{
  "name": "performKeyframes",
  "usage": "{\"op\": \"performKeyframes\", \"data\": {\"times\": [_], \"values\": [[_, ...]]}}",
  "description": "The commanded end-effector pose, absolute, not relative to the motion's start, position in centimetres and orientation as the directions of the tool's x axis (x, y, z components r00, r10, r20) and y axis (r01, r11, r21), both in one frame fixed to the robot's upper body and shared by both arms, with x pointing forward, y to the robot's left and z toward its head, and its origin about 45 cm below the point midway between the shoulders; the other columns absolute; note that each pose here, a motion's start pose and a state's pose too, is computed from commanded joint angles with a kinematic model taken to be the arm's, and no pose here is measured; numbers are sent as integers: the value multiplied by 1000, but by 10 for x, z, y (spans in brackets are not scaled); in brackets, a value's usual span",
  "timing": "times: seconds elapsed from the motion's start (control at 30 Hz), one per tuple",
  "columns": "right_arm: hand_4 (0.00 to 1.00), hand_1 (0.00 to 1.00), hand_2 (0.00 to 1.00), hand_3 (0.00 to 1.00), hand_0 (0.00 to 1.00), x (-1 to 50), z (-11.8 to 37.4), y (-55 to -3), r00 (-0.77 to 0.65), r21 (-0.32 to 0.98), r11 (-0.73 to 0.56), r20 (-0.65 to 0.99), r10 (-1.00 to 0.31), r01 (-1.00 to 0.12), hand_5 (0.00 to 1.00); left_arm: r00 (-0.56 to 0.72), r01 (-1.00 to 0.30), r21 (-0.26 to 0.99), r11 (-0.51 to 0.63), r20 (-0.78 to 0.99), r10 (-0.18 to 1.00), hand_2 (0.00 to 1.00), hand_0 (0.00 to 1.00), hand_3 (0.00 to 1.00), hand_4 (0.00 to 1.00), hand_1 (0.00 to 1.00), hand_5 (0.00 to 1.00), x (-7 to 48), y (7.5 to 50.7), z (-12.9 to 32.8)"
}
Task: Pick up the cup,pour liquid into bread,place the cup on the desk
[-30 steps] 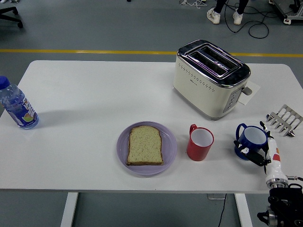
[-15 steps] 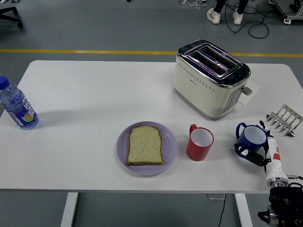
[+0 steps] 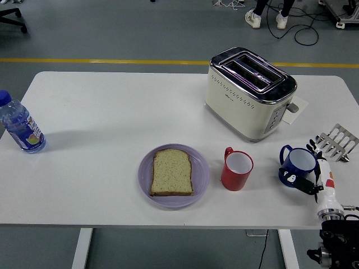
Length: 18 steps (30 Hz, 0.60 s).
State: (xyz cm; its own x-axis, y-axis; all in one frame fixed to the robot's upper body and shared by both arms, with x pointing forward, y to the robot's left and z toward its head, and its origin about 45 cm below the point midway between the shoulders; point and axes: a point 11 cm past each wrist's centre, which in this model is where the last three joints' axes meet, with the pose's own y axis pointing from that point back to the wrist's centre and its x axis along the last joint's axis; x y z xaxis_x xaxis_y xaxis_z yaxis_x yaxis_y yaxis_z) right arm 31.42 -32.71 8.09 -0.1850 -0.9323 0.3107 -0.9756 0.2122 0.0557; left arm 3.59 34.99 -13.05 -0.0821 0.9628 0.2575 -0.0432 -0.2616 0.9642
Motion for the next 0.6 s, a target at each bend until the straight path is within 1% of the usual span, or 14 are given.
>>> {"op": "performKeyframes", "data": {"times": [0.17,0.47,0.5,0.6], "values": [[951,852,964,998,926,317,97,-324,-203,1,212,293,-934,-977,22,-83,-45,964,-262,258,963,651,633,503,240,640,862,37,350,-130],[951,860,964,998,931,322,151,-323,-258,-164,222,243,-935,-961,28,-83,-43,964,-263,259,962,651,633,503,240,639,863,36,351,-130],[859,827,932,974,901,323,158,-323,-267,-182,229,224,-937,-956,168,-82,-43,964,-263,259,962,651,634,503,240,639,863,36,350,-130],[859,827,932,974,901,323,173,-327,-295,-211,263,139,-945,-942,168,-79,-40,964,-263,259,963,651,634,503,240,639,863,34,350,-131]]}}
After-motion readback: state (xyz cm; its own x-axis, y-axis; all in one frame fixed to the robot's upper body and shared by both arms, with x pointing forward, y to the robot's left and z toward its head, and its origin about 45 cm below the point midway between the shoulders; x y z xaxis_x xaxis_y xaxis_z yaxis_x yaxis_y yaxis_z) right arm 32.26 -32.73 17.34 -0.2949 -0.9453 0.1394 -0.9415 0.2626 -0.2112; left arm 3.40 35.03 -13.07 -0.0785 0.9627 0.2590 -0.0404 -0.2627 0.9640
